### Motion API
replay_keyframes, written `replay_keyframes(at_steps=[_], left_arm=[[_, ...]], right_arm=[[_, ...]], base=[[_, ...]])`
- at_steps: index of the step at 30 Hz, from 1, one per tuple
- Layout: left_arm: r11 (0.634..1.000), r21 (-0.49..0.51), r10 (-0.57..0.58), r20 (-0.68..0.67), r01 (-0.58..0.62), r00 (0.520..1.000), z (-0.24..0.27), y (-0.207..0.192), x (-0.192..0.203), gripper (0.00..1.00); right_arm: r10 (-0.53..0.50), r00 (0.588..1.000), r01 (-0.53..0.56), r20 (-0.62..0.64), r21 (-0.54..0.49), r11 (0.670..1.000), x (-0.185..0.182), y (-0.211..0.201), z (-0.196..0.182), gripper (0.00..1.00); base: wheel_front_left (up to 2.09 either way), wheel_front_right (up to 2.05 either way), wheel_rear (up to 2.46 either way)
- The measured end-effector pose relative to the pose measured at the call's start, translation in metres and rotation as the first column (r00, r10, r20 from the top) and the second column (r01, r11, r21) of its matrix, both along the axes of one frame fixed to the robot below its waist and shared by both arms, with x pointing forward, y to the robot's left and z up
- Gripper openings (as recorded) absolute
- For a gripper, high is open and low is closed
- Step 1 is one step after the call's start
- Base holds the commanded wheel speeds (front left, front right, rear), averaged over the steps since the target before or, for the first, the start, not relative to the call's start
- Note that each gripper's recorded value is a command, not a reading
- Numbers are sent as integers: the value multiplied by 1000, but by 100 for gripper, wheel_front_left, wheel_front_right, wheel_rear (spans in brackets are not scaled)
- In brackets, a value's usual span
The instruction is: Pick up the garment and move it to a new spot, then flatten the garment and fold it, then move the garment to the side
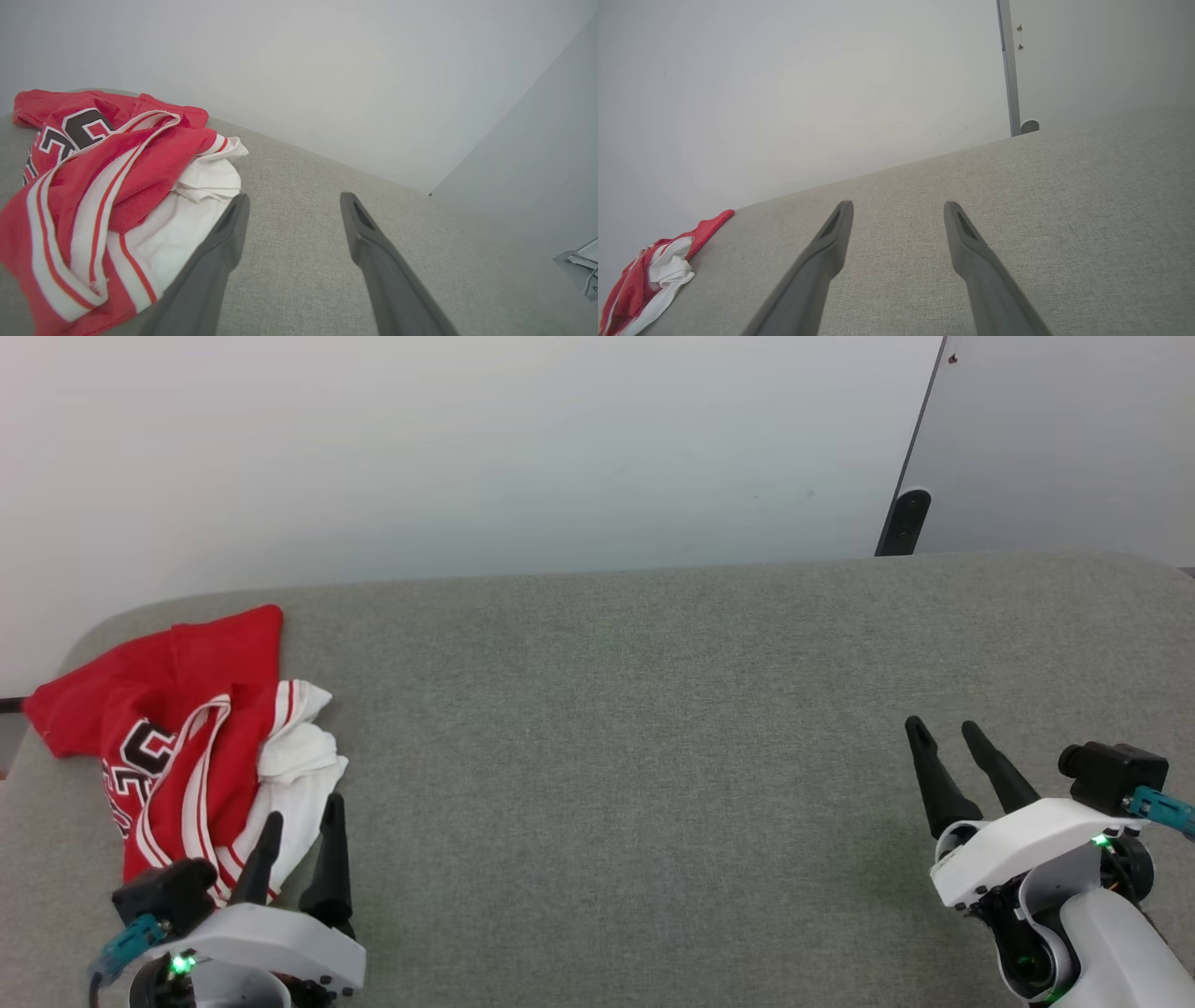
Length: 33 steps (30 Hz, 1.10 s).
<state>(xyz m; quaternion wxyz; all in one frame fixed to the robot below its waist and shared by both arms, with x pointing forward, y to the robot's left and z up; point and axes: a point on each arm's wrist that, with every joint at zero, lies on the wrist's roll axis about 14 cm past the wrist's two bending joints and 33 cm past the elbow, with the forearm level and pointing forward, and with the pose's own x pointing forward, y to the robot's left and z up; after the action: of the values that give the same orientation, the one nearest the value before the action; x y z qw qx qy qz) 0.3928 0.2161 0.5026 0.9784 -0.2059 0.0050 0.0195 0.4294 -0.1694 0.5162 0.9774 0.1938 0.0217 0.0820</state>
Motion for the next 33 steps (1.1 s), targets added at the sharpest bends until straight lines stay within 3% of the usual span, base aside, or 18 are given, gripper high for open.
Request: replay_keyframes(at_steps=[33], left_arm=[[957,285,-63,25,54,998,-3,-8,-4,100]], right_arm=[[-16,997,32,71,-228,973,-3,-14,1,100]], base=[[0,0,0]])
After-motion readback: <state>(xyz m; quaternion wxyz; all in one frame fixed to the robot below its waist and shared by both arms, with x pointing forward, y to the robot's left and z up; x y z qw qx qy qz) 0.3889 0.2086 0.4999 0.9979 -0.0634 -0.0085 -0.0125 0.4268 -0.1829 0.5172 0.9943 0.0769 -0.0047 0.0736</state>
